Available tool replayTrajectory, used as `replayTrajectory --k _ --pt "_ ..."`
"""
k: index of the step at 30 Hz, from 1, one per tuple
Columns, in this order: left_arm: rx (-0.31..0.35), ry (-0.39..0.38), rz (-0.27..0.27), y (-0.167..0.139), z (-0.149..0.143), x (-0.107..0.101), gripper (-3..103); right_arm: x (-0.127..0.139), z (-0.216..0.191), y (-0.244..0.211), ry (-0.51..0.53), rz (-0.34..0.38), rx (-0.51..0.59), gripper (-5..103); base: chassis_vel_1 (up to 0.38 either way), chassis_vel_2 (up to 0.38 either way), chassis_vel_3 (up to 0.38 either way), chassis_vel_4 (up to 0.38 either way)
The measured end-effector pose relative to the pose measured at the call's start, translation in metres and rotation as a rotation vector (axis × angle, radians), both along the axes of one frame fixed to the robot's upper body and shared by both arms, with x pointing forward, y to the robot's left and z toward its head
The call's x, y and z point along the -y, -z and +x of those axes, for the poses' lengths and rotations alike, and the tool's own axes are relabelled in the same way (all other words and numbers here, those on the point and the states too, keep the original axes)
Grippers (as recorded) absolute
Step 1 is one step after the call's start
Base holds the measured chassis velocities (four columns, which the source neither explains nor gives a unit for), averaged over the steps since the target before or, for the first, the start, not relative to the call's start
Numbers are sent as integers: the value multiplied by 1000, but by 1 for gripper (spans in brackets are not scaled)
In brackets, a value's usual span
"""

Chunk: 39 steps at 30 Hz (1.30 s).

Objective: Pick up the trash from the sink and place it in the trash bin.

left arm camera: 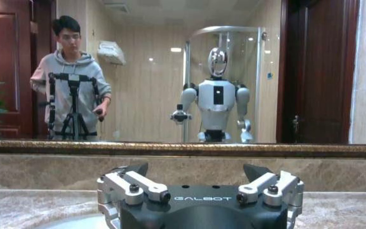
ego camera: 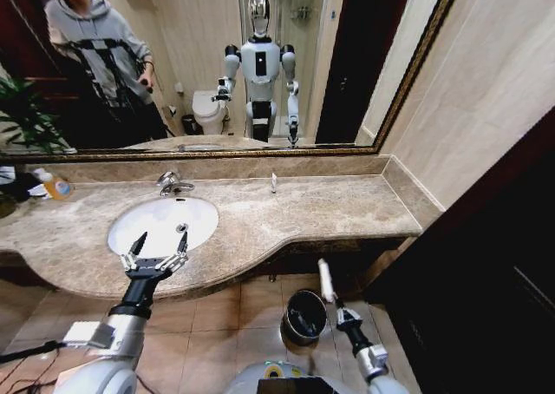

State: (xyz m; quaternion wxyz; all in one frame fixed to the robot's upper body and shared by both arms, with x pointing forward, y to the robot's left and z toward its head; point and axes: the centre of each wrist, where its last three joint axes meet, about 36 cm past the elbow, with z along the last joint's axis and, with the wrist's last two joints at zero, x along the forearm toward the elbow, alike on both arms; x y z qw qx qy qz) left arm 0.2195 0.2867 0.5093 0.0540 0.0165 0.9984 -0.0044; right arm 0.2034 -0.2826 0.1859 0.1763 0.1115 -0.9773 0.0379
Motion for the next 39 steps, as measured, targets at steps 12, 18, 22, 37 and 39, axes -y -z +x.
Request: replayTrajectory --k 12,18,22,37,39 --pt "0 0 0 0 0 0 100 17 35 32 -195 -211 -246 0 0 0 0 0" --pt "0 0 0 0 0 0 100 26 48 61 -249 -293 -300 0 0 0 0 0" --pt "0 0 0 0 0 0 100 26 54 78 -255 -326 -322 0 0 0 0 0" --pt "0 0 0 0 0 0 100 14 88 101 -286 -370 -353 0 0 0 0 0" --pt "0 0 0 0 0 0 100 11 95 107 -297 -372 -357 0 0 0 0 0"
